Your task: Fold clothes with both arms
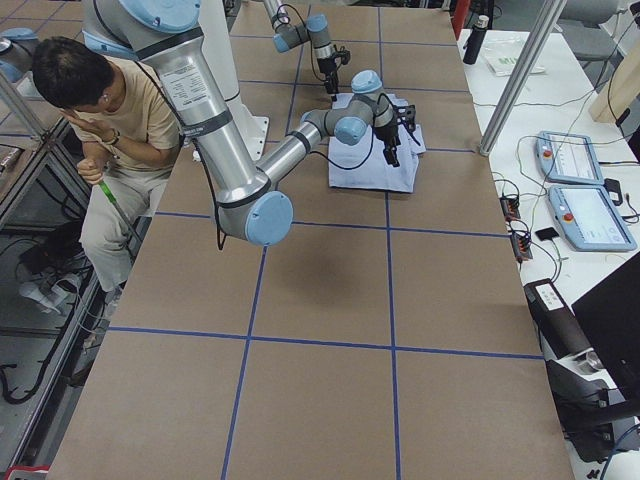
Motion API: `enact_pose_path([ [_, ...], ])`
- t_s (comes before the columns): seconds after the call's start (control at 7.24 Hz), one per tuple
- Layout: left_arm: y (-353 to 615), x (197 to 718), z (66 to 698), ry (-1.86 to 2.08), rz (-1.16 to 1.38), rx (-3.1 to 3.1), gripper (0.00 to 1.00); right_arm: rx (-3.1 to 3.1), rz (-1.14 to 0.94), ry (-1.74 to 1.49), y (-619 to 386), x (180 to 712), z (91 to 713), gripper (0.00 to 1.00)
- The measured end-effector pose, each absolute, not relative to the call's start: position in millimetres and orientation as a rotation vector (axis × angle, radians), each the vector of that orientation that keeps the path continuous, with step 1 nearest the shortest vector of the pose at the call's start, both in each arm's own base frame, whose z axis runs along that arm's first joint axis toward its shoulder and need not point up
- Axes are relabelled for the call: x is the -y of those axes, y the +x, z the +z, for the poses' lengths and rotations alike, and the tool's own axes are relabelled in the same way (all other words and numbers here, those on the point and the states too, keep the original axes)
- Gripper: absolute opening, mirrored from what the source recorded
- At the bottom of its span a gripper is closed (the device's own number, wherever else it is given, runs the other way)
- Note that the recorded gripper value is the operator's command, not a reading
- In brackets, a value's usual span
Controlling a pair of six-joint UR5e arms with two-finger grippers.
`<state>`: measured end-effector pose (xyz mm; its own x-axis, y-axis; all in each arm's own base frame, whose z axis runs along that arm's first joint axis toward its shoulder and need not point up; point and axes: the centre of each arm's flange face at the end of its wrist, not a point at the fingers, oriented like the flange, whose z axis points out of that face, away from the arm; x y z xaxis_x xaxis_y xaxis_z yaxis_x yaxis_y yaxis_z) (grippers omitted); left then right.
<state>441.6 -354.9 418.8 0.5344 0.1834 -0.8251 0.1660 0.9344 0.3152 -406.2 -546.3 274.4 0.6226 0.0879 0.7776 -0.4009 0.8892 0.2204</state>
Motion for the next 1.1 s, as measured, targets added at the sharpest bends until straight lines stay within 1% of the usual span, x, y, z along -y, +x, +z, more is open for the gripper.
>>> enact_pose_path([
  [0.55, 433, 354, 423, 0.384, 0.013, -1.004, 0.0, 0.86, 0.285, 0.395, -411, 541, 274, 1.0],
  [0.69, 424, 361, 431, 0.4, 0.022, -0.98, 0.0, 0.859, 0.283, 0.398, -415, 539, 274, 1.0],
  [0.83, 406, 385, 443, 0.448, 0.038, -0.933, 0.0, 0.858, 0.281, 0.4, -418, 537, 273, 1.0],
  [0.97, 385, 423, 460, 0.505, 0.045, -0.863, 0.0, 0.859, 0.279, 0.4, -420, 535, 273, 1.0],
  [1.1, 370, 481, 475, 0.559, 0.046, -0.782, 0.0, 0.861, 0.277, 0.399, -422, 534, 272, 1.0],
])
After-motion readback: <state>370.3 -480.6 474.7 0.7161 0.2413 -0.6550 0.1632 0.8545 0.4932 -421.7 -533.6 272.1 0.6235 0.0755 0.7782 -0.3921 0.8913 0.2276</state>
